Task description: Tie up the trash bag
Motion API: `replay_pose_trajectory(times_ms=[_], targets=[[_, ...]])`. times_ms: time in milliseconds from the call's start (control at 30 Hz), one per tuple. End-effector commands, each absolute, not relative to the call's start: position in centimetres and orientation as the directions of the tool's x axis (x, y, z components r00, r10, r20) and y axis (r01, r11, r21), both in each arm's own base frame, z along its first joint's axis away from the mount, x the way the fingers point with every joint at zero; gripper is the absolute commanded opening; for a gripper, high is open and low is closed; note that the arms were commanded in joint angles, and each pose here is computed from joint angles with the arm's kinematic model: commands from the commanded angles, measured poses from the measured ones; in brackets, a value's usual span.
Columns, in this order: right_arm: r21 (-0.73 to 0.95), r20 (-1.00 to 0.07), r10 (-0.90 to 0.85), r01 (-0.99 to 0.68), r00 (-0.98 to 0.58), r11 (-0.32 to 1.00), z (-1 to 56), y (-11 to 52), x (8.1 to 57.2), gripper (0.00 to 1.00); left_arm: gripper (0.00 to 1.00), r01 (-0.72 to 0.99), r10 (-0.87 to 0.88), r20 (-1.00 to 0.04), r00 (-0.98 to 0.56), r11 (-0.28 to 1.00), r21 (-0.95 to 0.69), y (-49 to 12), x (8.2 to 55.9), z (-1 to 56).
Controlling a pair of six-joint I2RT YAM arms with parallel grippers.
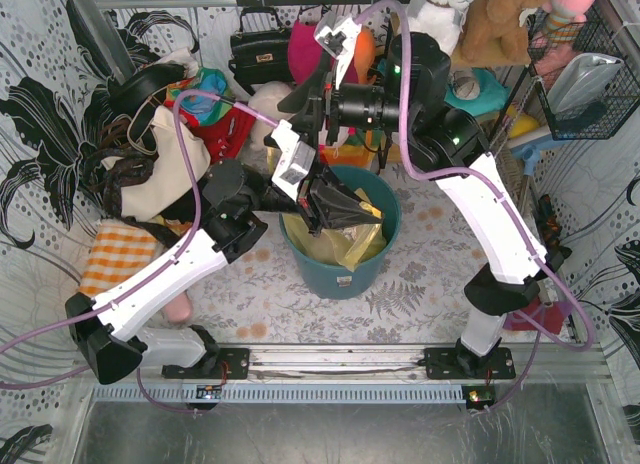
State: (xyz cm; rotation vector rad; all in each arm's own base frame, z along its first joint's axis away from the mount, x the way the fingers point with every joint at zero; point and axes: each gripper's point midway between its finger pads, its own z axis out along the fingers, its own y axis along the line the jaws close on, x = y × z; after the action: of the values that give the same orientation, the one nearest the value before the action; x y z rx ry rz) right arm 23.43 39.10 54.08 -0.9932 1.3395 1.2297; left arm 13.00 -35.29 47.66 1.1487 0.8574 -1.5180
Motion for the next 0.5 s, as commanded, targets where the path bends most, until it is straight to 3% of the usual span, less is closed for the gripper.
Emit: replay_pose_trajectory(times_ms=[0,467], targets=[[0.128,-0.992,0.026,-0.979,-0.125,0.159,52.80,40.08,23.99,0.79,0.00,0.972,-0.327,-0.945,0.001,-0.224,0.079,-34.69,12.66,48.65],[0.136,-0.990,-0.006,-0.978,-0.139,0.155,51.82,40.21,24.03,0.69,0.00,0.978,-0.305,-0.952,0.019,-0.191,0.081,-34.18,12.59,48.10]])
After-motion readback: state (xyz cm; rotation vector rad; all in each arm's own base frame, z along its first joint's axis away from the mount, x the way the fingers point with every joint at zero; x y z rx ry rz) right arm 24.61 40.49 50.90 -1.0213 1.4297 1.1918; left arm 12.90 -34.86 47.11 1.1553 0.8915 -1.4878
